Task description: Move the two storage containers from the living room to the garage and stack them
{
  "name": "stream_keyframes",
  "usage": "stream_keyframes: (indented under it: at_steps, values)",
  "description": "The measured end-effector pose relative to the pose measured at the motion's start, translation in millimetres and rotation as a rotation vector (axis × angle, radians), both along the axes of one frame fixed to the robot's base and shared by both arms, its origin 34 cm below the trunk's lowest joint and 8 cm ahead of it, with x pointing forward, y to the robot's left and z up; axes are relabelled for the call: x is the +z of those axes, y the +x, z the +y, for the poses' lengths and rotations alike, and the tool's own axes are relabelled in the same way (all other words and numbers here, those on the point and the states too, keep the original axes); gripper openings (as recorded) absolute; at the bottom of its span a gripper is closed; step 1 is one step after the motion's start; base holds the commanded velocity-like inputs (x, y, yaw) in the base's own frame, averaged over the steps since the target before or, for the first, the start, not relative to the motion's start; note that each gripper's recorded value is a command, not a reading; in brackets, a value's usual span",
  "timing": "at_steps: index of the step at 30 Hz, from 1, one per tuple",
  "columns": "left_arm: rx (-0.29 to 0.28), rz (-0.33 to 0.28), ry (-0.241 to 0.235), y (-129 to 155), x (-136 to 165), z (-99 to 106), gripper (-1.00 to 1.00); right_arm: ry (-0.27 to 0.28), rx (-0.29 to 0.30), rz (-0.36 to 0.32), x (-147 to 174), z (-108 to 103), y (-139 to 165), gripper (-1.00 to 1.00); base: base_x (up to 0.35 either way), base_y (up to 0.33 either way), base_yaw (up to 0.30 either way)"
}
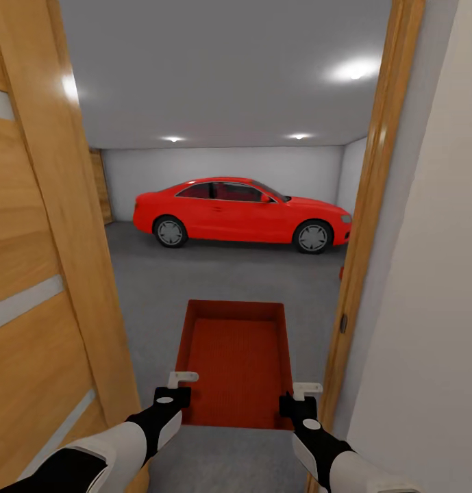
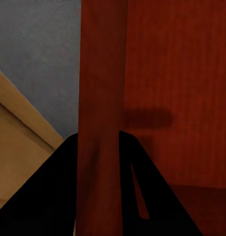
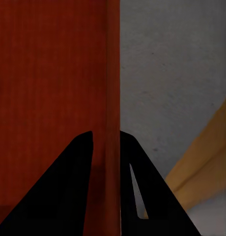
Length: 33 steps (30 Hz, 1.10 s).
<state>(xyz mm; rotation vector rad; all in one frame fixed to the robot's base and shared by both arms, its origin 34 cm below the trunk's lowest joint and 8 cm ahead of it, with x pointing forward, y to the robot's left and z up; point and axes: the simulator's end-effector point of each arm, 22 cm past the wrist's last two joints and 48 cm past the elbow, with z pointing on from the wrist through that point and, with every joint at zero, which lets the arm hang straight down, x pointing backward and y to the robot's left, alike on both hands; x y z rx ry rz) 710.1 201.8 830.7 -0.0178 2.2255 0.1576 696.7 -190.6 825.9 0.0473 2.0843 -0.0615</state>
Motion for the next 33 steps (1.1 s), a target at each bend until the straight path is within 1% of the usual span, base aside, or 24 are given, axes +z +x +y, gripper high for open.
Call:
stream_keyframes:
  at_steps: [6, 16, 22, 28, 33]
  values:
    - [-0.001, -0.001, 0.001, 0.0, 0.4, -0.1, -1.0, 0.001, -0.001, -0.001, -0.1, 0.0, -0.4, -1.0, 0.066, 0.06, -0.005]
    - [0.001, -0.001, 0.0, -0.1, 0.5, -0.1, -1.0, 0.0, 0.0, -0.001, 0.5, -0.1, -0.1, -1.0, 0.201, 0.22, 0.0]
    - [0.0, 0.0, 0.0, -0.2, 0.3, 0.1, -1.0, 0.0, 0.0, 0.0, 0.4, 0.1, -0.1, -1.0, 0.179, 0.155, 0.0]
    - [0.0, 0.0, 0.0, 0.1, 0.2, 0.0, -1.0, 0.0, 0.0, 0.0, 0.1, 0.0, 0.0, -1.0, 0.039, 0.029, -0.01]
    - [-0.001, -0.001, -0.001, 0.3, 0.2, 0.3, -1.0, -0.001, -0.001, -0.001, 0.4, 0.3, 0.2, -1.0, 0.001, 0.001, -0.163]
